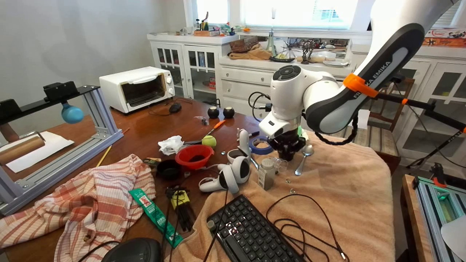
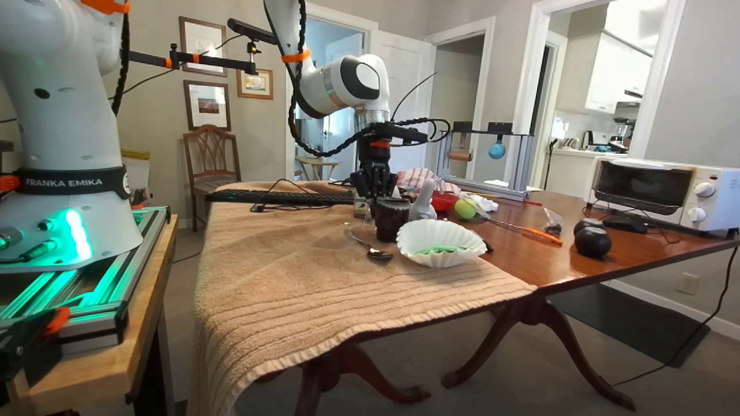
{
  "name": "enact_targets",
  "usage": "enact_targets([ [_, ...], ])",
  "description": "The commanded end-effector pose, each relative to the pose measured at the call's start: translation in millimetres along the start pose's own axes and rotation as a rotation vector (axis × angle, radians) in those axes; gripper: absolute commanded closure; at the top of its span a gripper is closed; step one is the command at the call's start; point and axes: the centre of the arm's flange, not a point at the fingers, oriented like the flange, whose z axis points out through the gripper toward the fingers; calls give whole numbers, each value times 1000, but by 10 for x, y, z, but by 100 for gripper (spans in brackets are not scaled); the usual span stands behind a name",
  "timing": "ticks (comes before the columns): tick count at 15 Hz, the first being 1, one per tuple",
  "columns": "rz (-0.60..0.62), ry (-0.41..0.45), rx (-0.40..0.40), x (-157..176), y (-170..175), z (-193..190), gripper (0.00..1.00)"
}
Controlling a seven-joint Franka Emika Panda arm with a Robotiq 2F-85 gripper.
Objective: Pick up the blue masking tape and put it on the tabletop then pour the silver spoon out of the mug and put the mug on the tabletop.
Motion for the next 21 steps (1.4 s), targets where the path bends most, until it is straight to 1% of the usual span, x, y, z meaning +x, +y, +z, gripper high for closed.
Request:
enact_targets([
  [1, 7, 50, -22, -79, 4, 18, 60],
  [2, 11, 57, -23, -90, 2, 19, 59],
  [3, 13, 64, -22, -99, -4, 12, 53],
  [7, 31, 87, -2, -67, -77, -94, 21],
  [8, 41, 85, 2, -45, -115, -143, 15],
  [9, 46, 83, 3, -22, -166, -201, 6],
  [10, 46, 75, -6, 7, -257, -283, 1],
  [13, -9, 27, -15, 51, -549, -452, 0],
  [14, -39, -6, -6, 47, -632, -472, 0],
  [16, -142, -74, -3, 31, -796, -496, 0],
  [18, -238, -128, -22, 8, -930, -476, 0],
  [21, -380, -198, -51, -37, -1025, -427, 0],
])
